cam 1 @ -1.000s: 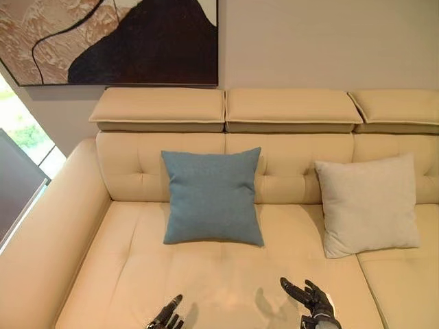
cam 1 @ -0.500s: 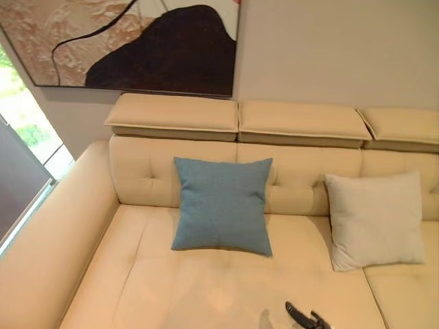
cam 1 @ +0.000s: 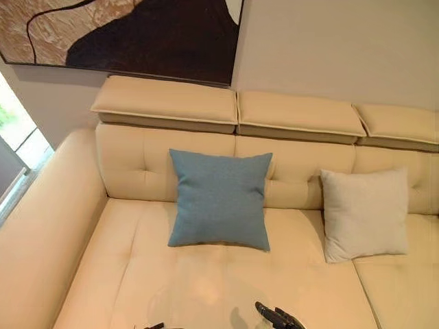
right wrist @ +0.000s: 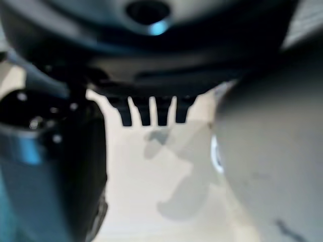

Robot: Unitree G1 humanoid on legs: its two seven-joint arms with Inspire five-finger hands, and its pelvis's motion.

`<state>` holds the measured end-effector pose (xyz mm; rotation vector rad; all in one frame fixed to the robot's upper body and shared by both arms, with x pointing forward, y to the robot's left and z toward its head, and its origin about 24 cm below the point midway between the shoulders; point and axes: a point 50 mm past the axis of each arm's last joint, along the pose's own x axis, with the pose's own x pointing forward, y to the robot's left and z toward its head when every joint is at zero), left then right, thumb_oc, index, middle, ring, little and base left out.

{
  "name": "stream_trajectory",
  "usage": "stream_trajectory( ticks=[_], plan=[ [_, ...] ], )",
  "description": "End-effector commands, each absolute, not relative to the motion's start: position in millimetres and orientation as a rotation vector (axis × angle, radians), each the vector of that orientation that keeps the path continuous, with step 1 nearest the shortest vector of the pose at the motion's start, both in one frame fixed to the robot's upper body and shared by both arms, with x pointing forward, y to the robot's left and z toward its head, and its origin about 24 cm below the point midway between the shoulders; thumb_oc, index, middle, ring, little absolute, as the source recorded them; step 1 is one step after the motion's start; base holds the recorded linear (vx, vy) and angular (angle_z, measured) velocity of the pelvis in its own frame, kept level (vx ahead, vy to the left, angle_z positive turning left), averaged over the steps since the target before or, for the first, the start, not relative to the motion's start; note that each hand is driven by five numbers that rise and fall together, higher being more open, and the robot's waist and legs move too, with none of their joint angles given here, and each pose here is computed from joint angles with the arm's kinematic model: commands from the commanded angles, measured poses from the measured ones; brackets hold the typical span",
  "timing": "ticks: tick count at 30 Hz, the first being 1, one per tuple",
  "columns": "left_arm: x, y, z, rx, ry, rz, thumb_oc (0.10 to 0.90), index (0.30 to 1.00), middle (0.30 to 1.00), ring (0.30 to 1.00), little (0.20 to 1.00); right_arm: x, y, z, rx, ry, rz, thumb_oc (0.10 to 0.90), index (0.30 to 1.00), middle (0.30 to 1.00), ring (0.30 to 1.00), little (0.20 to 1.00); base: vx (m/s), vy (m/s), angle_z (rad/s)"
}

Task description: Pick up all the scattered cushions and arrange them neatly on the sofa.

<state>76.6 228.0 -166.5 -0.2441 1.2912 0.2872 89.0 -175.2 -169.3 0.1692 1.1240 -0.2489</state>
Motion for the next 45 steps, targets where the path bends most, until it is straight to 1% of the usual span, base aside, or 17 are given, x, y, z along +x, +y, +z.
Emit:
stream_trajectory(
  ticks=[1, 5, 9, 10, 13, 16, 17, 23, 27, 30, 31, 35, 36, 37, 39, 42, 45],
  plan=[
    [66, 214, -171, -0.316, 1.33, 0.223, 0.8, 0.9, 0.9, 0.9, 0.9, 79, -185, -172, 0.114, 1.194, -0.243, 0.8, 0.9, 0.9, 0.9, 0.9, -0.02, -0.059, -0.39],
    [60, 213, -172, -0.338, 1.341, 0.205, 0.8, 0.9, 0.9, 0.9, 0.9, 78, -178, -173, 0.076, 1.219, -0.204, 0.8, 0.9, 0.9, 0.9, 0.9, -0.03, -0.123, -0.18],
    [57, 212, -173, -0.357, 1.352, 0.24, 0.8, 0.9, 0.9, 0.9, 0.9, 88, -169, -172, 0.051, 1.195, -0.155, 0.8, 0.9, 0.9, 0.9, 0.9, -0.05, -0.16, -0.01],
    [59, 207, -174, -0.352, 1.362, 0.227, 0.8, 0.9, 0.9, 0.9, 0.9, 112, -145, -168, 0.07, 1.168, -0.152, 0.8, 0.9, 0.9, 0.9, 0.9, -0.04, -0.12, 0.02],
    [55, 196, -176, -0.36, 1.382, 0.188, 0.8, 0.9, 0.9, 0.9, 0.9, 103, -125, -170, 0.077, 1.223, -0.216, 0.8, 0.9, 0.9, 0.9, 0.9, -0.05, -0.101, 0.11],
    [57, 191, -176, -0.373, 1.37, 0.18, 0.8, 0.9, 0.9, 0.9, 0.9, 102, -121, -170, 0.078, 1.237, -0.229, 0.8, 0.9, 0.9, 0.9, 0.9, -0.07, -0.09, 0.24],
    [54, 185, -177, -0.388, 1.38, 0.154, 0.8, 0.9, 0.9, 0.9, 0.9, 99, -119, -171, 0.063, 1.257, -0.237, 0.8, 0.9, 0.9, 0.9, 0.9, -0.02, -0.079, 0.16],
    [44, 178, -179, -0.393, 1.405, 0.143, 0.8, 0.9, 0.9, 0.9, 0.9, 100, -107, -169, 0.041, 1.275, -0.258, 0.8, 0.9, 0.9, 0.9, 0.9, 0.0, -0.053, 0.05],
    [37, 177, -180, -0.362, 1.438, 0.162, 0.8, 0.9, 0.9, 0.9, 0.9, 111, -98, -164, 0.016, 1.249, -0.331, 0.8, 0.9, 0.9, 0.9, 0.9, 0.01, -0.039, 0.07],
    [32, 174, -181, -0.33, 1.459, 0.167, 0.8, 0.9, 0.9, 0.9, 0.9, 116, -95, -160, 0.001, 1.233, -0.431, 0.8, 0.9, 0.9, 0.9, 0.9, 0.01, -0.007, 0.0],
    [32, 172, -181, -0.321, 1.455, 0.168, 0.8, 0.9, 0.9, 0.9, 0.9, 117, -90, -158, 0.029, 1.222, -0.5, 0.8, 0.9, 0.9, 0.9, 0.9, 0.03, -0.014, 0.01],
    [34, 171, -181, -0.302, 1.447, 0.169, 0.8, 0.9, 0.9, 0.9, 0.9, 118, -85, -155, 0.079, 1.205, -0.551, 0.8, 0.9, 0.9, 0.9, 0.9, 0.0, 0.0, 0.0],
    [34, 177, -181, -0.273, 1.43, 0.187, 0.8, 0.9, 0.9, 0.9, 0.9, 102, -106, -161, 0.035, 1.187, -0.56, 0.8, 0.9, 0.9, 0.9, 0.9, 0.0, 0.0, 0.0],
    [31, 176, -181, -0.276, 1.438, 0.186, 0.8, 0.9, 0.9, 0.9, 0.9, 90, -118, -165, 0.028, 1.202, -0.58, 0.8, 0.9, 0.9, 0.9, 0.9, 0.0, 0.0, 0.0],
    [34, 175, -181, -0.27, 1.43, 0.197, 0.8, 0.9, 0.9, 0.9, 0.9, 92, -123, -166, 0.026, 1.199, -0.577, 0.8, 0.9, 0.9, 0.9, 0.9, 0.0, 0.008, -0.09],
    [36, 180, -180, -0.276, 1.422, 0.224, 0.8, 0.9, 0.9, 0.9, 0.9, 84, -136, -168, 0.031, 1.205, -0.61, 0.8, 0.9, 0.9, 0.9, 0.9, 0.01, 0.006, -0.09],
    [37, 182, -180, -0.291, 1.418, 0.234, 0.8, 0.9, 0.9, 0.9, 0.9, 79, -133, -170, 0.065, 1.228, -0.593, 0.8, 0.9, 0.9, 0.9, 0.9, 0.0, 0.005, -0.01]
  ],
)
